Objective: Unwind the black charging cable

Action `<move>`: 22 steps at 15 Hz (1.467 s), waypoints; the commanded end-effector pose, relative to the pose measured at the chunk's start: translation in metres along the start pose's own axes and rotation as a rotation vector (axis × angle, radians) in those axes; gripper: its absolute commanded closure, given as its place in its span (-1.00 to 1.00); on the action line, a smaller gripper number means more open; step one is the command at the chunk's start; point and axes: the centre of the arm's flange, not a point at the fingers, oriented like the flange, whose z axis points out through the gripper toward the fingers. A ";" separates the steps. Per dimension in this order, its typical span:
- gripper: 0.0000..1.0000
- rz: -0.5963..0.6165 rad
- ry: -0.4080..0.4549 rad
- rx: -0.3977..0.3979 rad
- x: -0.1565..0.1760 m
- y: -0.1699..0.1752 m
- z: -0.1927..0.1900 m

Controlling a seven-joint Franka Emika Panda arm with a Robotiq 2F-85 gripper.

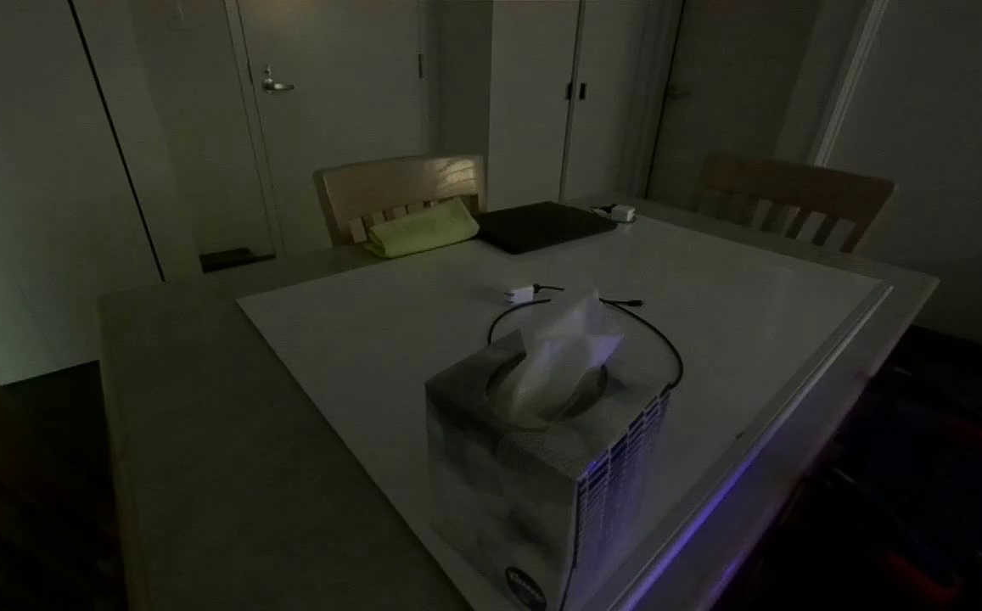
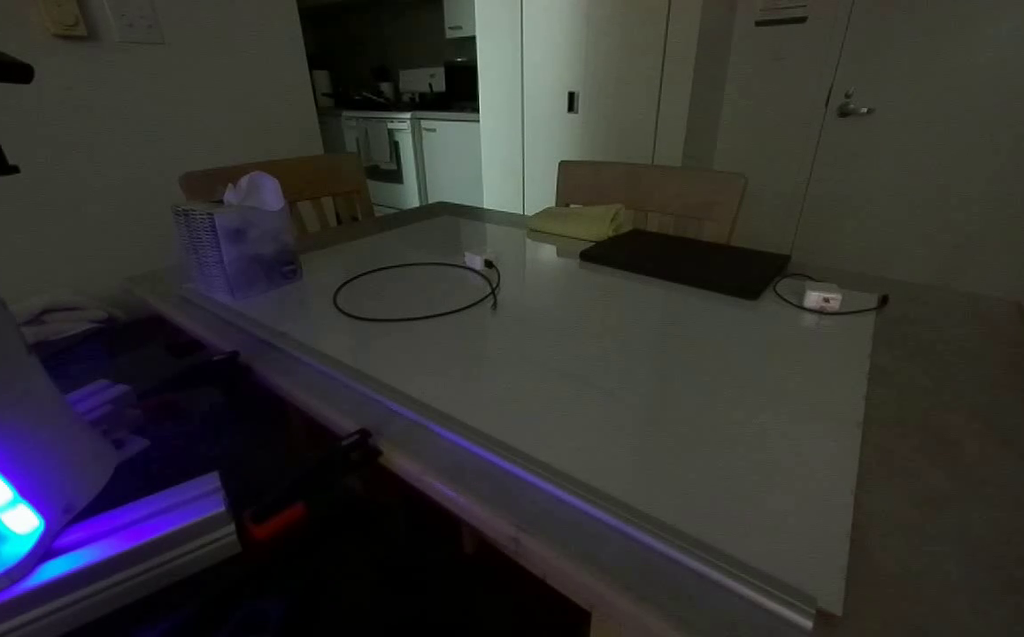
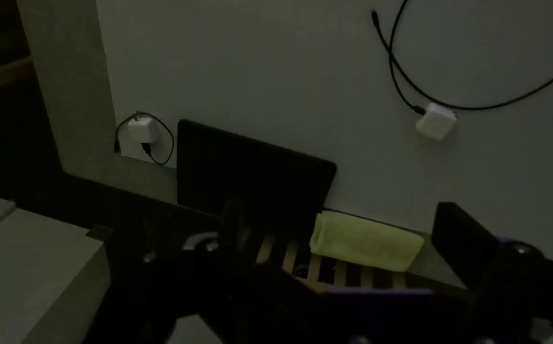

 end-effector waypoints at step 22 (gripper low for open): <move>-1.00 -0.671 -0.139 0.274 0.143 -0.026 0.111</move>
